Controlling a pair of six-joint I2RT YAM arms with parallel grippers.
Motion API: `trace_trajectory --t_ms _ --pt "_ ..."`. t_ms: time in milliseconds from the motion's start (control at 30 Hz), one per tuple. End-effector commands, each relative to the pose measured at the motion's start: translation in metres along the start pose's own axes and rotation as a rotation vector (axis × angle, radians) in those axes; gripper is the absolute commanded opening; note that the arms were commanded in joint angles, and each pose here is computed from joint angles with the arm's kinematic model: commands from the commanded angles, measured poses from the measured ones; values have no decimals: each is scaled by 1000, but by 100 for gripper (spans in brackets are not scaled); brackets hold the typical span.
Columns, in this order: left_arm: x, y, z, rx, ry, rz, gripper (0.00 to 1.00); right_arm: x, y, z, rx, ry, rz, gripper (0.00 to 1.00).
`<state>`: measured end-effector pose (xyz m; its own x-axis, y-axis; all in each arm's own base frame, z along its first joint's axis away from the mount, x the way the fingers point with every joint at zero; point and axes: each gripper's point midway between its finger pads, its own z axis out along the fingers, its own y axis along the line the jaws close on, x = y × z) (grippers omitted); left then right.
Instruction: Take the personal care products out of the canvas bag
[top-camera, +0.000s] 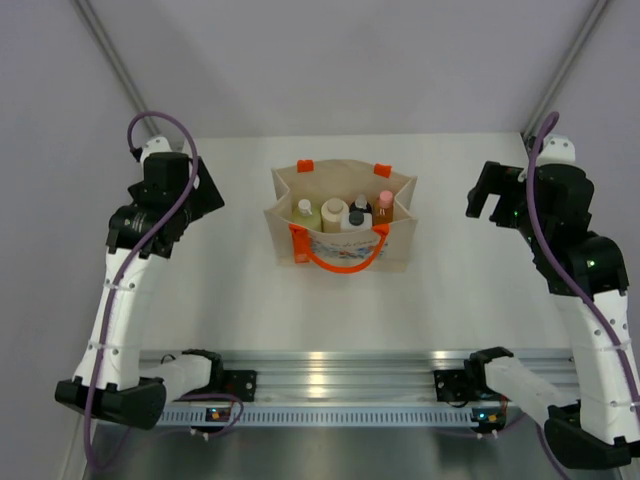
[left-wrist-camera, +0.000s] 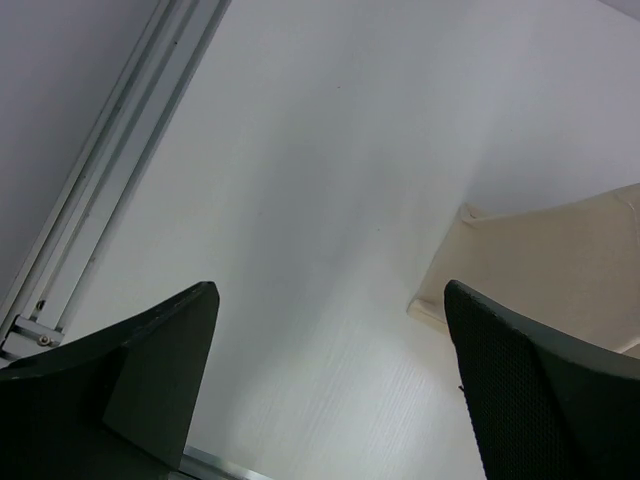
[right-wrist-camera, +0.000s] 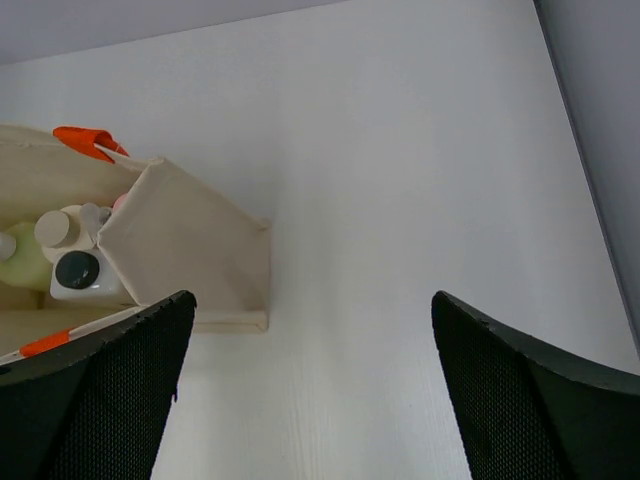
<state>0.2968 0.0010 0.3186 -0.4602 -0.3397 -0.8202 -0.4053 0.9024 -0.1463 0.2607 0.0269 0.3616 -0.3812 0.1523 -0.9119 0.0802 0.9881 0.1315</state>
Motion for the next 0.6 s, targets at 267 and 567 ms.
trace_trajectory --t_ms 267,567 --pt "-20 -50 -18 202 26 -129 99 -5 6 -5 -42 -7 10 99" --pt "12 -121 0 361 280 -246 99 4 33 1 -179 25 75 99"
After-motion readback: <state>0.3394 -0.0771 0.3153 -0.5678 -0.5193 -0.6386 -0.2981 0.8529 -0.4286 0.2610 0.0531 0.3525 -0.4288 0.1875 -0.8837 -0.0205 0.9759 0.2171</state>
